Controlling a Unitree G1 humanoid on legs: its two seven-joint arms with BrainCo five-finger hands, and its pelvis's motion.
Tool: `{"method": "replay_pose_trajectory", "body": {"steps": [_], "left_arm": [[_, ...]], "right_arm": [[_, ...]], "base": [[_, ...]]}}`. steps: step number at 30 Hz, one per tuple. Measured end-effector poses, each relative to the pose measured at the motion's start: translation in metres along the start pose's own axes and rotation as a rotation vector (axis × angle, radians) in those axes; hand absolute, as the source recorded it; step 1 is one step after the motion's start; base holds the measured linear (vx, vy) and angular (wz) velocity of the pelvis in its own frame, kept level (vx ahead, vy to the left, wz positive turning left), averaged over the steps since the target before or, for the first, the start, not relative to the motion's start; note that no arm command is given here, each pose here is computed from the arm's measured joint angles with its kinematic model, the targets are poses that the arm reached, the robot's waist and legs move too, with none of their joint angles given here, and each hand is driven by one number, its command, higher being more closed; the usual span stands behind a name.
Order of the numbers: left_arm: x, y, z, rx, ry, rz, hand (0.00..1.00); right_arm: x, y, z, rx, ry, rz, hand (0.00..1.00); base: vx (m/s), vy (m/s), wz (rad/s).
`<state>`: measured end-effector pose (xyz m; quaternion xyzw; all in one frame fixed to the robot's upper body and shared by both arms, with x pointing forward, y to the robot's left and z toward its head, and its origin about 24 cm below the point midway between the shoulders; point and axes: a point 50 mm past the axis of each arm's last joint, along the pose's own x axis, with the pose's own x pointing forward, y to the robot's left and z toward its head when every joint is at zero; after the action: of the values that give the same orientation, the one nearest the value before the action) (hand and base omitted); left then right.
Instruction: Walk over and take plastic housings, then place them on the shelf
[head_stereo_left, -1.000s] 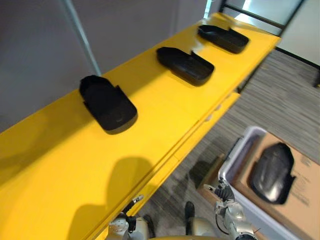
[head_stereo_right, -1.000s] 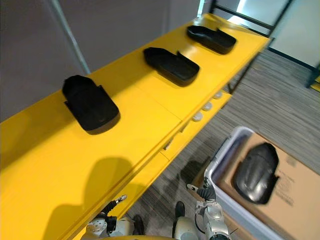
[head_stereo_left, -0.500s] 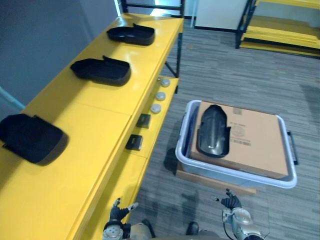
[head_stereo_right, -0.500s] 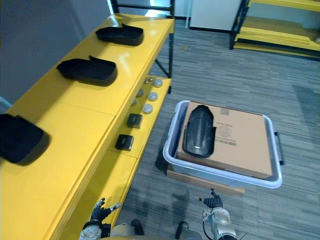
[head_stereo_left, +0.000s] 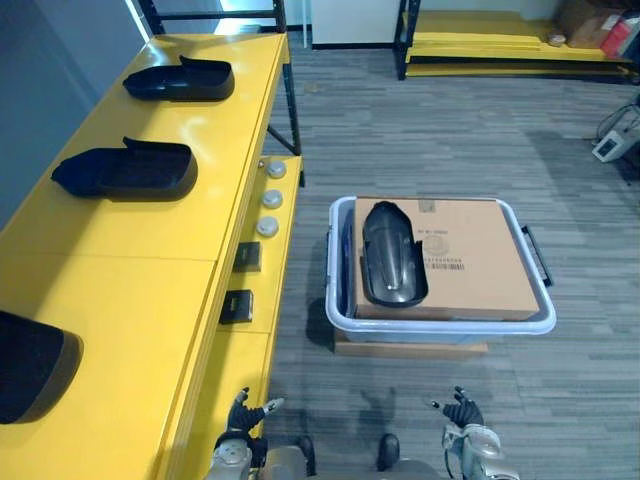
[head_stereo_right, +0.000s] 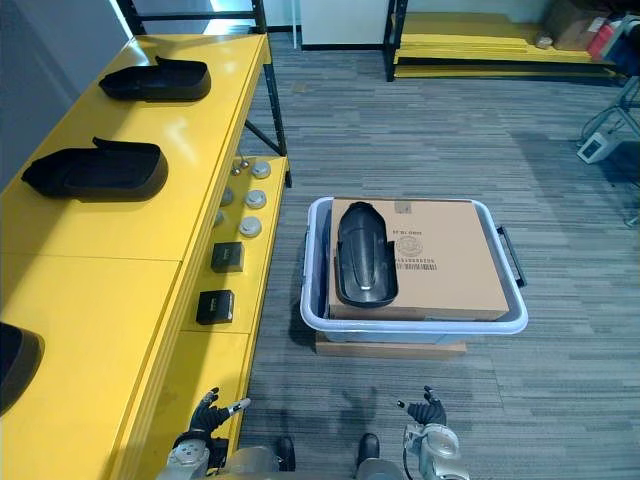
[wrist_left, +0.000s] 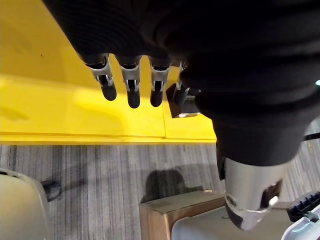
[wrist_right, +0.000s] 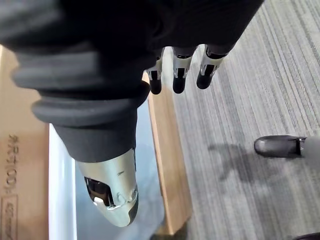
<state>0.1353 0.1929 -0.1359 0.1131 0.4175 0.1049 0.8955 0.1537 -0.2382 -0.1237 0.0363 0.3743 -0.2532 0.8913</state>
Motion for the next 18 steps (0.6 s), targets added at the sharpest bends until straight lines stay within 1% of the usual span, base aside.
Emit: {"method": "replay_pose_trajectory", "body": {"steps": [3, 4, 6, 8, 9, 11, 13, 15, 17, 18], "left_arm": [[0.0, 0.005, -0.002, 0.007, 0.005, 0.01, 0.0], [-0.001, 0.007, -0.006, 0.012, 0.014, 0.014, 0.0], [-0.003, 0.007, -0.01, 0.014, 0.027, 0.015, 0.0], [-0.006, 0.008, -0.017, 0.016, 0.046, 0.017, 0.0], [-0.006, 0.008, -0.019, 0.016, 0.049, 0.017, 0.0], [-0.009, 0.009, -0.024, 0.017, 0.063, 0.017, 0.0], [-0.011, 0.009, -0.03, 0.019, 0.078, 0.014, 0.0], [-0.011, 0.008, -0.03, 0.02, 0.079, -0.003, 0.0], [-0.012, 0.008, -0.031, 0.02, 0.081, -0.005, 0.0], [-0.012, 0.008, -0.031, 0.02, 0.081, -0.005, 0.0]], "right_arm": [[0.002, -0.012, 0.014, 0.064, -0.055, -0.073, 0.0], [0.002, -0.02, 0.021, 0.096, -0.086, -0.119, 0.0], [0.001, -0.038, 0.032, 0.143, -0.137, -0.195, 0.0], [-0.003, -0.069, 0.053, 0.201, -0.229, -0.319, 0.0], [-0.005, -0.077, 0.058, 0.21, -0.255, -0.349, 0.0], [-0.011, -0.101, 0.084, 0.218, -0.36, -0.428, 0.0], [-0.022, -0.114, 0.118, 0.212, -0.503, -0.46, 0.0], [-0.035, -0.114, 0.157, 0.193, -0.671, -0.454, 0.0], [-0.044, -0.103, 0.184, 0.16, -0.782, -0.418, 0.0], [-0.055, -0.085, 0.209, 0.121, -0.902, -0.357, 0.0]], "base": [[-0.03, 0.008, -0.18], [-0.03, -0.017, -0.19], [-0.03, -0.022, -0.23], [-0.02, -0.023, -0.13], [-0.01, -0.016, -0.08], [-0.01, -0.012, -0.09], [-0.01, -0.009, -0.08], [-0.02, -0.002, 0.03], [-0.07, -0.002, 0.1], [-0.06, -0.001, 0.1]]}}
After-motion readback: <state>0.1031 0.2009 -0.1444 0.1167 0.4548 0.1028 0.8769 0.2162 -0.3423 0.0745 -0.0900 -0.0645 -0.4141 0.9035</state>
